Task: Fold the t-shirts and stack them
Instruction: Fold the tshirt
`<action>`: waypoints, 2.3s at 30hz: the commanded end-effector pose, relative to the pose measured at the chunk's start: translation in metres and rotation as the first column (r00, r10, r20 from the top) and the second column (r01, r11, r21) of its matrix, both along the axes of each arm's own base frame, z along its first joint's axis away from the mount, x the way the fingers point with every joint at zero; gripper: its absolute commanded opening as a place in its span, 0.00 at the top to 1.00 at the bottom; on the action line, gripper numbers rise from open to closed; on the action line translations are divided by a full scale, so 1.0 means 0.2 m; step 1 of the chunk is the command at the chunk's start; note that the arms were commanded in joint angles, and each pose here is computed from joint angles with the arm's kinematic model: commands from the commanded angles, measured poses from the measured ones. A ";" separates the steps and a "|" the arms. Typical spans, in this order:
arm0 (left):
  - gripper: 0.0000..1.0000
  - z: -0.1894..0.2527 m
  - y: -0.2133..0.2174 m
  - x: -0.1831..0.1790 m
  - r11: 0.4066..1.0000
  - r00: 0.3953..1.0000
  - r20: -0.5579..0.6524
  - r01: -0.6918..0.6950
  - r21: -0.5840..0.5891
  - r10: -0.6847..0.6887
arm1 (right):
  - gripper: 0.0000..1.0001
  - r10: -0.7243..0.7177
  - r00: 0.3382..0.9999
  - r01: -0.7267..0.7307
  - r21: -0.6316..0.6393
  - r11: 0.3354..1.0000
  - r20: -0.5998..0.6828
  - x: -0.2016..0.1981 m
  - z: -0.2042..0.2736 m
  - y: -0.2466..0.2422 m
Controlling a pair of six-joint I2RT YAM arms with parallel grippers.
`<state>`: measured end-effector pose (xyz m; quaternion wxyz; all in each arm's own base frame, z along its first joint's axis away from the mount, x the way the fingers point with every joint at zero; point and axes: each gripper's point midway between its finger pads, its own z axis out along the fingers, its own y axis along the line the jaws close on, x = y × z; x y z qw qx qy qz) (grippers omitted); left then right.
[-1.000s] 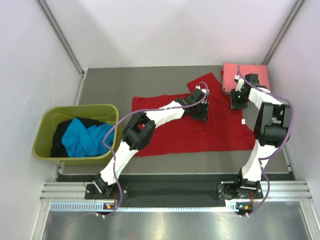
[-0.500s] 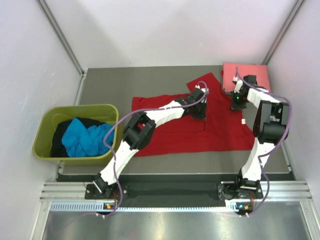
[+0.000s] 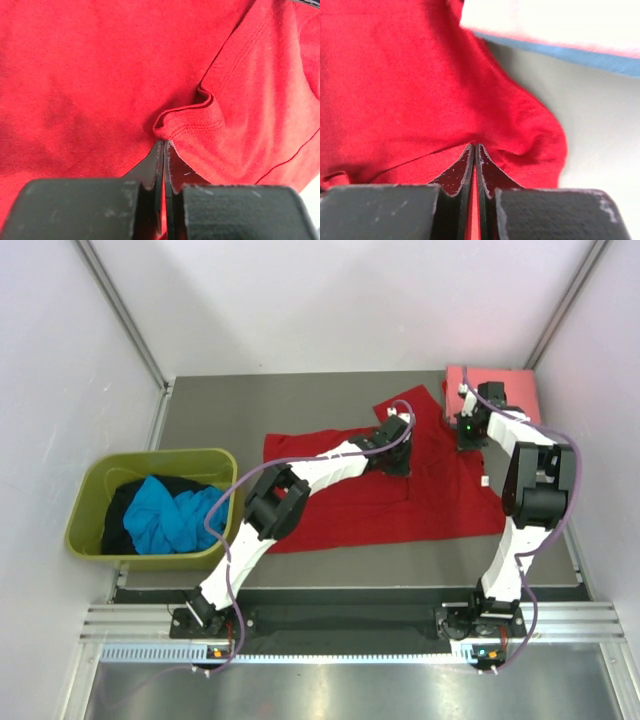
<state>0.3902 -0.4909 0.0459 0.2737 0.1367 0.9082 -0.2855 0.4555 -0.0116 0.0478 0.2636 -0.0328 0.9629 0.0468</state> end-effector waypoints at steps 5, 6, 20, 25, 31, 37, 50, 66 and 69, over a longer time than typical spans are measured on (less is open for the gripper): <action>1.00 0.27 0.07 0.11 0.993 0.984 0.133 -0.111 -0.047 0.117 | 1.00 0.002 0.992 0.008 -0.080 0.997 0.128 0.14 0.19 -0.05; 1.00 0.29 0.08 0.12 0.991 0.981 0.143 -0.123 -0.050 0.129 | 1.00 0.003 0.992 0.008 -0.085 0.996 0.126 0.14 0.18 -0.05; 1.00 0.26 0.09 0.12 0.990 0.982 0.129 -0.130 -0.047 0.136 | 0.98 0.043 0.986 -0.043 -0.001 0.999 0.164 0.19 0.14 0.04; 1.00 0.22 0.13 0.10 0.989 0.981 0.123 -0.150 0.000 0.149 | 0.93 0.040 0.985 -0.040 -0.003 0.999 0.170 0.18 0.14 0.04; 0.82 0.27 0.17 0.09 0.987 0.980 0.124 -0.159 0.031 0.154 | 0.70 -0.121 0.979 0.115 0.043 0.992 0.164 0.17 0.35 0.05; 0.72 0.46 0.32 0.05 0.977 0.973 0.170 -0.178 0.117 0.157 | 0.60 -0.583 0.812 0.582 0.053 0.811 0.006 -0.22 0.36 -0.10; 0.69 0.55 0.92 -0.36 0.905 0.976 0.111 -0.218 0.364 0.190 | 0.60 -0.838 0.541 0.840 -0.003 0.543 -0.077 -0.84 0.11 -0.36; 0.70 0.07 1.14 -0.57 0.831 0.952 -0.048 -0.240 0.502 0.304 | 0.85 -0.789 0.601 0.791 -0.051 0.610 -0.126 -0.94 -0.06 -0.36; 0.70 -0.03 1.18 -0.62 0.820 0.943 -0.081 -0.235 0.522 0.322 | 0.85 -0.791 0.593 0.790 -0.084 0.607 -0.150 -0.97 -0.15 -0.38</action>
